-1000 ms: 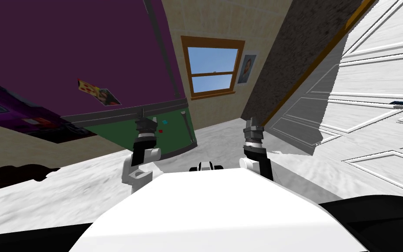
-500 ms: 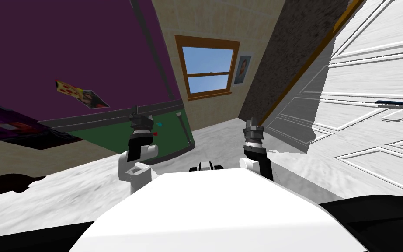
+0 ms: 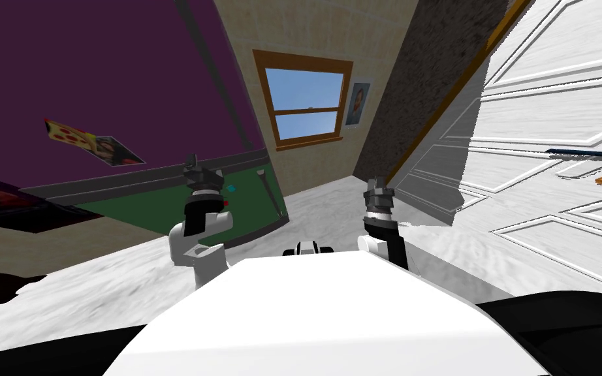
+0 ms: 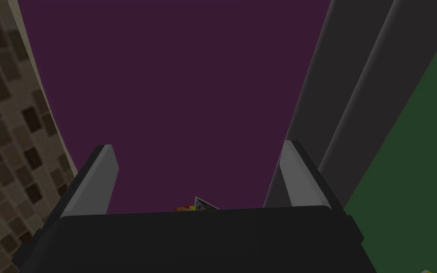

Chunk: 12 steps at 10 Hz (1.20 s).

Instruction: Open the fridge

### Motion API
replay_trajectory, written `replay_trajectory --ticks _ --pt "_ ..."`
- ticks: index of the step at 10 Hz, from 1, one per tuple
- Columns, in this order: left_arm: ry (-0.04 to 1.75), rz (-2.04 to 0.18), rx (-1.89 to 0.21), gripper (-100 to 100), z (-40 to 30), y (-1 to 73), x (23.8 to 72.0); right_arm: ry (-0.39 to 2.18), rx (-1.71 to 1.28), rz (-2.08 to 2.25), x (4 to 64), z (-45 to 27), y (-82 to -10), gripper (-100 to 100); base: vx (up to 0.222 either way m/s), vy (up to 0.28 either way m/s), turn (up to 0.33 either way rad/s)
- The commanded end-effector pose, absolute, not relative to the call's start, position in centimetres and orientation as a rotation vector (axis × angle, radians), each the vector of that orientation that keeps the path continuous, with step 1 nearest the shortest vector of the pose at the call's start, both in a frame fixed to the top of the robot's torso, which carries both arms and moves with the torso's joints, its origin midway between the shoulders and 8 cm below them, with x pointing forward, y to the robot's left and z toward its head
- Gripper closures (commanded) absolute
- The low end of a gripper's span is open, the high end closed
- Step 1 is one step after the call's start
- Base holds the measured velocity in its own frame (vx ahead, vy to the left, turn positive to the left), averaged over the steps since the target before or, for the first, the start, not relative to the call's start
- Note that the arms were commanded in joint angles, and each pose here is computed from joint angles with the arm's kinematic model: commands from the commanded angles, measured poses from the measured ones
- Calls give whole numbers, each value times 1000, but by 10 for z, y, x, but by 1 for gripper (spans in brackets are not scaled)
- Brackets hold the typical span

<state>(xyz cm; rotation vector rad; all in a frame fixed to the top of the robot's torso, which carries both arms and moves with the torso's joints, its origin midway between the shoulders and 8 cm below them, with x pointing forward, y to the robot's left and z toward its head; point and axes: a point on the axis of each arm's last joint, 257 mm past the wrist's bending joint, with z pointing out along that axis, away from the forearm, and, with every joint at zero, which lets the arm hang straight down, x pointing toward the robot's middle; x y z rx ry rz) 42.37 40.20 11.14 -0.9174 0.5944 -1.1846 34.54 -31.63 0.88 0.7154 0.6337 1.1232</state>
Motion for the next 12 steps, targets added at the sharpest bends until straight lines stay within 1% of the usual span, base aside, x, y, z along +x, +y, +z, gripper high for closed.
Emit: replay_trajectory --ticks 1,2,4,7,8,9,10,11,12 --pt "563 -1173 -960 -100 116 415 424 634 715 1123 345 9 -316 0 45 -43 -56" --pt "522 -1175 -972 -100 127 424 421 634 715 1123 345 9 -316 0 64 -75 -86" --pt "528 -1165 -1000 -100 121 427 424 634 715 1123 345 9 -316 0 41 -38 -20" --pt "447 -1161 -1063 -100 131 450 420 634 715 1123 345 9 -316 0 46 -41 -82" --pt "451 -1153 -1085 -100 126 452 421 634 716 1123 345 9 -316 0 52 -57 -43" --pt "406 -1159 -1105 -100 133 462 418 634 715 1123 345 9 -316 0 67 -56 -84" --pt "410 -1149 -1130 -100 128 464 420 634 715 1123 345 9 -316 0 54 -43 -49" --pt "364 -1155 -1153 -100 133 474 416 634 715 1123 345 9 -316 0 65 -47 -89" --pt "367 -1147 -1176 -100 128 476 418 634 715 1123 345 9 -316 0 53 -43 -46"
